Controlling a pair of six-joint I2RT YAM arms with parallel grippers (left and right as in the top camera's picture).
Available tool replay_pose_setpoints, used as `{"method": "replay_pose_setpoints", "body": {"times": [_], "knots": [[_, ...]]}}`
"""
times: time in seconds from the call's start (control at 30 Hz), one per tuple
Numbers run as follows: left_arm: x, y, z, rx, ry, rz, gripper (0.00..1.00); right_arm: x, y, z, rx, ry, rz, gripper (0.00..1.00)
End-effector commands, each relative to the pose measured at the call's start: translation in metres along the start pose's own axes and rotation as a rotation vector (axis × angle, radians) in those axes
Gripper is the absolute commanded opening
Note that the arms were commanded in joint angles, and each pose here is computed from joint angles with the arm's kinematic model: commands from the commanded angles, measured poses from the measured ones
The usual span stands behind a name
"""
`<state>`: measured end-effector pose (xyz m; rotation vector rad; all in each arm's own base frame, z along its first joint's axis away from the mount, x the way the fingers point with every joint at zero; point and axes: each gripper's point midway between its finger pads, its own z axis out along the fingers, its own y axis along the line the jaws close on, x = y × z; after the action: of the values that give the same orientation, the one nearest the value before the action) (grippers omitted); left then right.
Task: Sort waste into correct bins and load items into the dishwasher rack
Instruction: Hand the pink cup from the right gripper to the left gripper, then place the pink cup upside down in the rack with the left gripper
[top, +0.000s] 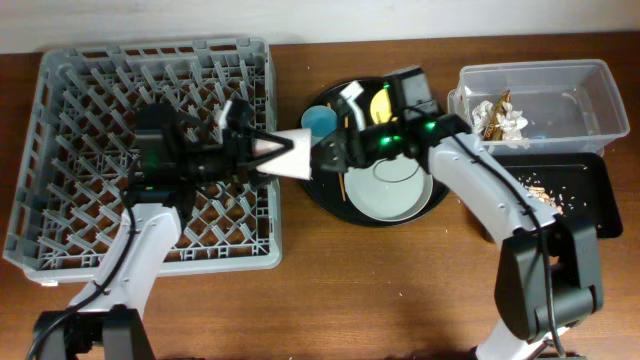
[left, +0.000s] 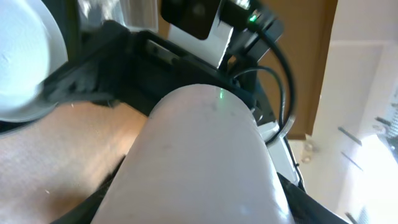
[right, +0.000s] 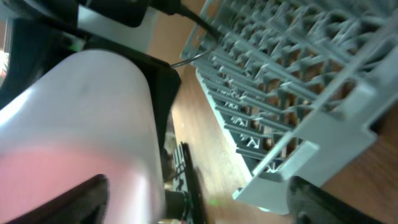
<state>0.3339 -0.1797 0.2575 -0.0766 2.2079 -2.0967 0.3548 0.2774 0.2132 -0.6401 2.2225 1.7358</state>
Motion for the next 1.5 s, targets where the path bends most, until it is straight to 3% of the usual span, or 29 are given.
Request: {"method": "replay_pose_setpoints", "body": {"times": [0.0, 0.07, 0.2, 0.33, 0.5, 0.6, 0.77, 1.03, 1.13, 1.27, 1.37, 1.4, 1.47], "knots": [[-0.033, 0.004, -0.030, -0.039, -0.168, 0.072, 0.23, -0.015, -0.014, -0.039, 0.008, -0.082, 0.013, 0.99], [-0.049, 0.009, -0.045, -0.078, -0.257, 0.146, 0.18, -0.021, -0.022, -0.058, 0.030, -0.122, 0.026, 0.98], [-0.080, 0.033, -0.069, -0.224, -0.453, 0.195, 0.17, -0.018, -0.061, -0.091, 0.217, -0.175, 0.085, 0.99], [-0.086, 0.076, -0.093, -0.550, -0.560, 0.126, 0.17, 0.007, -0.099, -0.107, 0.474, -0.131, 0.192, 0.98], [-0.068, 0.055, -0.120, -0.959, -0.566, 0.130, 0.17, 0.024, -0.116, -0.119, 0.622, -0.089, 0.236, 0.99], [-0.048, 0.045, -0.129, -1.158, -0.532, 0.132, 0.17, 0.033, -0.118, -0.121, 0.647, -0.060, 0.247, 0.98], [-0.011, 0.075, -0.120, -1.412, -0.381, 0.104, 0.17, 0.043, -0.122, -0.125, 0.688, -0.033, 0.284, 0.98], [0.001, 0.135, -0.098, -1.539, -0.158, 0.013, 0.17, 0.049, -0.121, -0.124, 0.686, -0.017, 0.308, 1.00], [-0.002, 0.163, -0.095, -1.569, -0.102, -0.036, 0.18, 0.047, -0.120, -0.124, 0.685, -0.021, 0.303, 0.95], [-0.005, 0.185, -0.091, -1.582, -0.069, -0.064, 0.63, 0.018, -0.095, -0.128, 0.687, -0.051, 0.230, 0.93], [-0.011, 0.187, -0.089, -1.575, -0.084, -0.051, 0.82, -0.018, -0.068, -0.124, 0.716, -0.087, 0.116, 0.93], [-0.013, 0.187, -0.088, -1.572, -0.089, -0.047, 0.99, -0.027, -0.065, -0.123, 0.757, -0.107, 0.107, 0.92], [-0.014, 0.187, -0.088, -1.571, -0.092, -0.044, 0.99, -0.043, -0.063, -0.120, 0.838, -0.155, 0.096, 0.92]]}}
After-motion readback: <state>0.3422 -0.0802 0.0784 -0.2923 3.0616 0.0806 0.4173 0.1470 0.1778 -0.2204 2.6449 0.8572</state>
